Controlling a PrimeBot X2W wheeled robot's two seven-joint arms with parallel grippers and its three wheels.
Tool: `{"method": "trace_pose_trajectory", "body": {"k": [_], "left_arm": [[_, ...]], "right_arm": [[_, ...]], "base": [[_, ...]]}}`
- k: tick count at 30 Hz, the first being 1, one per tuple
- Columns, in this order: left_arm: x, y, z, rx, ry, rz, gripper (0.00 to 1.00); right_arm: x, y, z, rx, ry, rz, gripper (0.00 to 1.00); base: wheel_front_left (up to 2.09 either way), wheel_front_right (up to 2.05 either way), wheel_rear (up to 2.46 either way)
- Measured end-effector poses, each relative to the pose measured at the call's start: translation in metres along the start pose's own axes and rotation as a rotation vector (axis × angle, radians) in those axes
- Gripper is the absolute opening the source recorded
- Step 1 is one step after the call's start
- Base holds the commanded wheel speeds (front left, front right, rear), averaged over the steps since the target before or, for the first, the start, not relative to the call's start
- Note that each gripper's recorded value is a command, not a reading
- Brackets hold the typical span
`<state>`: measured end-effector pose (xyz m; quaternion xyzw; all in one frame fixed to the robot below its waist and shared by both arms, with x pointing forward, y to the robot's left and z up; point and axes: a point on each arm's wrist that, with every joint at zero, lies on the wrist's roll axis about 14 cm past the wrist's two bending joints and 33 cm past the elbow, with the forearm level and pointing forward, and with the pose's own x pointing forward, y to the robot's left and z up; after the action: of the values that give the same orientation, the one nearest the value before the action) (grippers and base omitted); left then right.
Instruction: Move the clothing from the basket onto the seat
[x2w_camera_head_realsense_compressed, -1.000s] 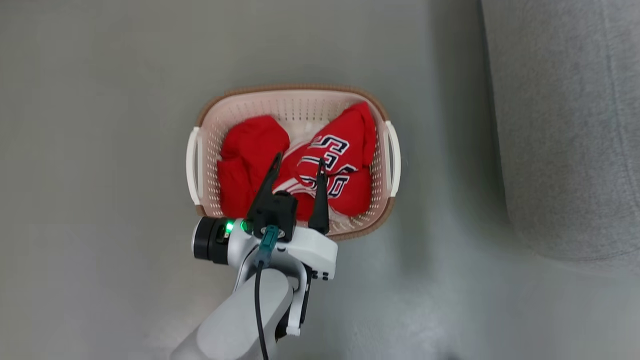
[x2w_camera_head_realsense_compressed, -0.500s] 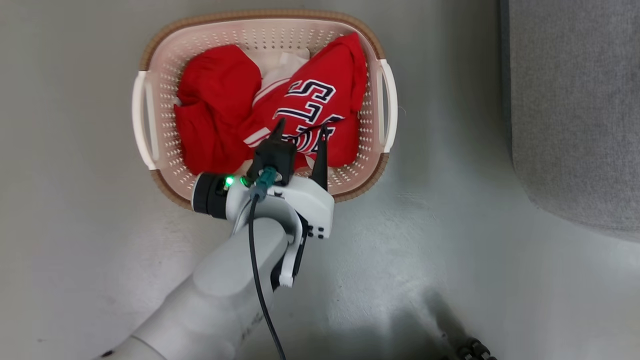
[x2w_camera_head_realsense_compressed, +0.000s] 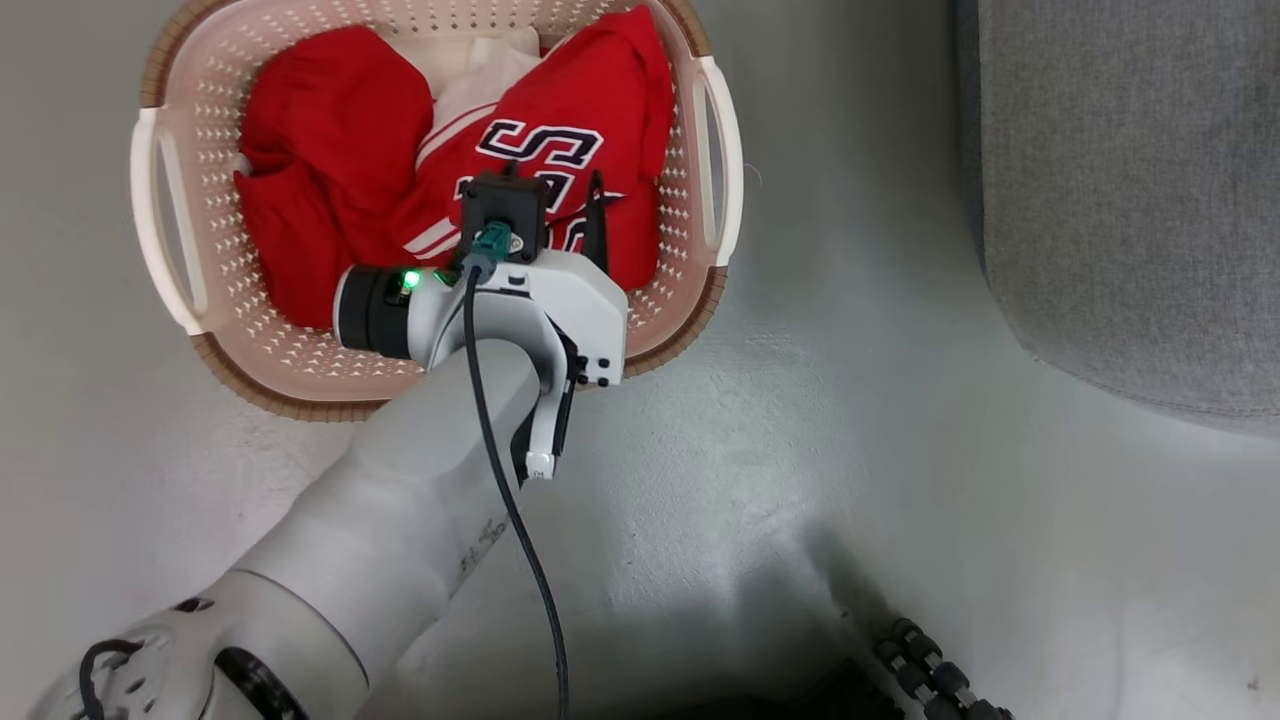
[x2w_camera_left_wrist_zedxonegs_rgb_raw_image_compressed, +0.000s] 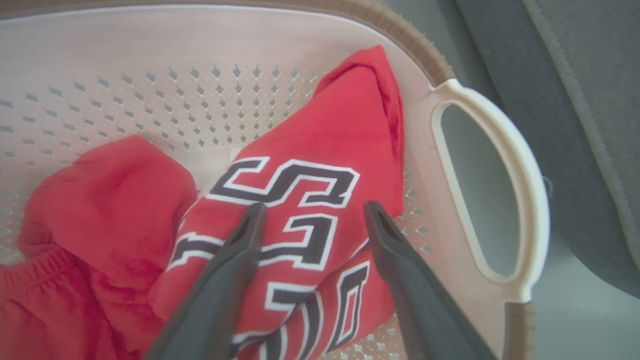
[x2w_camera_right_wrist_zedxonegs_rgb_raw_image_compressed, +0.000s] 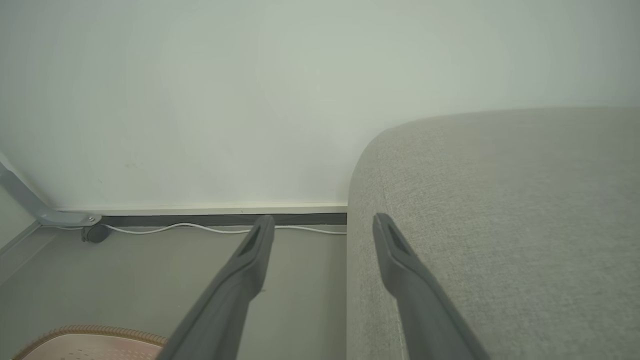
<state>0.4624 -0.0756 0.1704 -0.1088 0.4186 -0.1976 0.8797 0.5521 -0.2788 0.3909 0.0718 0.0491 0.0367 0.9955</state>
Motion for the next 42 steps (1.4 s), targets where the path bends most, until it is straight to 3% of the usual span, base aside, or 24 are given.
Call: {"method": "trace_pose_trajectory", "body": {"k": [12, 22, 23, 25, 33, 42], "left_arm": [[0.016, 0.022, -0.033, 0.199, 0.122, 0.099, 1.0], [0.022, 0.023, -0.062, 0.296, 0.301, 0.092, 1.0], [0.022, 0.023, -0.065, 0.306, 0.319, 0.092, 0.88], [0.024, 0.022, -0.065, 0.327, 0.329, 0.088, 0.0], [0.022, 0.019, -0.055, 0.331, 0.322, 0.089, 0.0], [0.002, 0.002, -0.024, 0.282, 0.192, 0.063, 0.0]], "right_arm": [[-0.002, -0.007, -0.013, 0.011, 0.025, -0.021, 1.0], [-0.001, -0.007, -0.014, 0.017, 0.02, -0.022, 1.0], [-0.001, -0.007, -0.014, 0.019, 0.02, -0.023, 1.0], [-0.002, -0.007, -0.014, 0.023, 0.018, -0.025, 1.0], [-0.002, -0.005, -0.007, 0.033, 0.001, -0.028, 1.0], [-0.008, -0.002, 0.024, 0.036, -0.055, -0.027, 1.0]], "base": [[0.0, 0.0, 0.0], [0.0, 0.0, 0.0], [0.0, 0.0, 0.0], [0.0, 0.0, 0.0], [0.0, 0.0, 0.0], [0.0, 0.0, 0.0]]}}
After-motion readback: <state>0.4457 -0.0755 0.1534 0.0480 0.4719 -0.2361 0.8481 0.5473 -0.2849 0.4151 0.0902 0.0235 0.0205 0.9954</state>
